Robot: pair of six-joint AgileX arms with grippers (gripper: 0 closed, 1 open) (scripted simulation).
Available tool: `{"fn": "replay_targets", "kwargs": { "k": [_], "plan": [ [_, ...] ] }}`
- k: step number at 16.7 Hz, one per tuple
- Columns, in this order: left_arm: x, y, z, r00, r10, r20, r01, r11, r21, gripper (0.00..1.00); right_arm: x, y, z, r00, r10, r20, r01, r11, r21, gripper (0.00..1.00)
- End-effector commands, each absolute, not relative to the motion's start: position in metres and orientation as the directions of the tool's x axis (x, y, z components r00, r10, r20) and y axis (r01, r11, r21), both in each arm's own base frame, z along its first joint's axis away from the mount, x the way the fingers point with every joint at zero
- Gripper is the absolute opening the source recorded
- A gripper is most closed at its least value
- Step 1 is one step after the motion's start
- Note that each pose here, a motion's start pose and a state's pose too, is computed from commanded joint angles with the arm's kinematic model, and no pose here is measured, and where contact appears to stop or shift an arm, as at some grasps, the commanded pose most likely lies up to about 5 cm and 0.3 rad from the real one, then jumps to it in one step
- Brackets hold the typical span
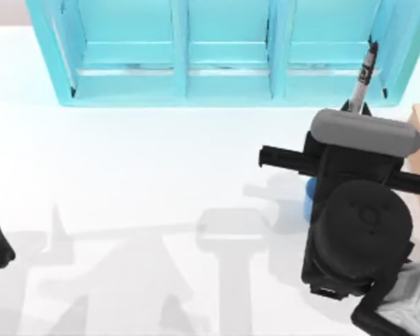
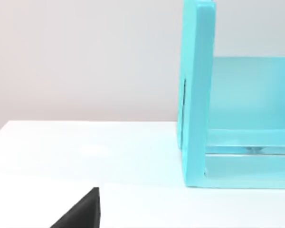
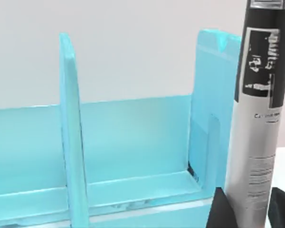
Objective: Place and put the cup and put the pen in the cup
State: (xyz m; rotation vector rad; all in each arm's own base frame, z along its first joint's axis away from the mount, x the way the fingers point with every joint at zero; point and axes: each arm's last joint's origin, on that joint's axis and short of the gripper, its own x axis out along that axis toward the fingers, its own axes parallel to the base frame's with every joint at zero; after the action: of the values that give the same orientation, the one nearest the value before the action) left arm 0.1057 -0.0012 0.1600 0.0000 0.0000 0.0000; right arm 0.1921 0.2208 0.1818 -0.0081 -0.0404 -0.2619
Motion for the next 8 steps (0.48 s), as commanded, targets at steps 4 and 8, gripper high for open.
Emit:
{"fn": "replay_targets", "kwargs": {
  "k": [4, 8],
  "plan": [
    [0.1057, -0.0012, 0.16, 1.0, 0.0, 0.0, 0.0, 1.0, 0.0, 1.0, 0.1921, 0.2208, 0.1818, 0.965, -0.259, 0.041, 0.259, 0.966, -0.003, 0.08],
    [0.1057, -0.0012, 0.16, 1.0, 0.0, 0.0, 0.0, 1.0, 0.0, 1.0, 0.1921, 0.2208, 0.1818, 0.965, -0.259, 0.041, 0.259, 0.966, -0.003, 0.38]
  ]
}}
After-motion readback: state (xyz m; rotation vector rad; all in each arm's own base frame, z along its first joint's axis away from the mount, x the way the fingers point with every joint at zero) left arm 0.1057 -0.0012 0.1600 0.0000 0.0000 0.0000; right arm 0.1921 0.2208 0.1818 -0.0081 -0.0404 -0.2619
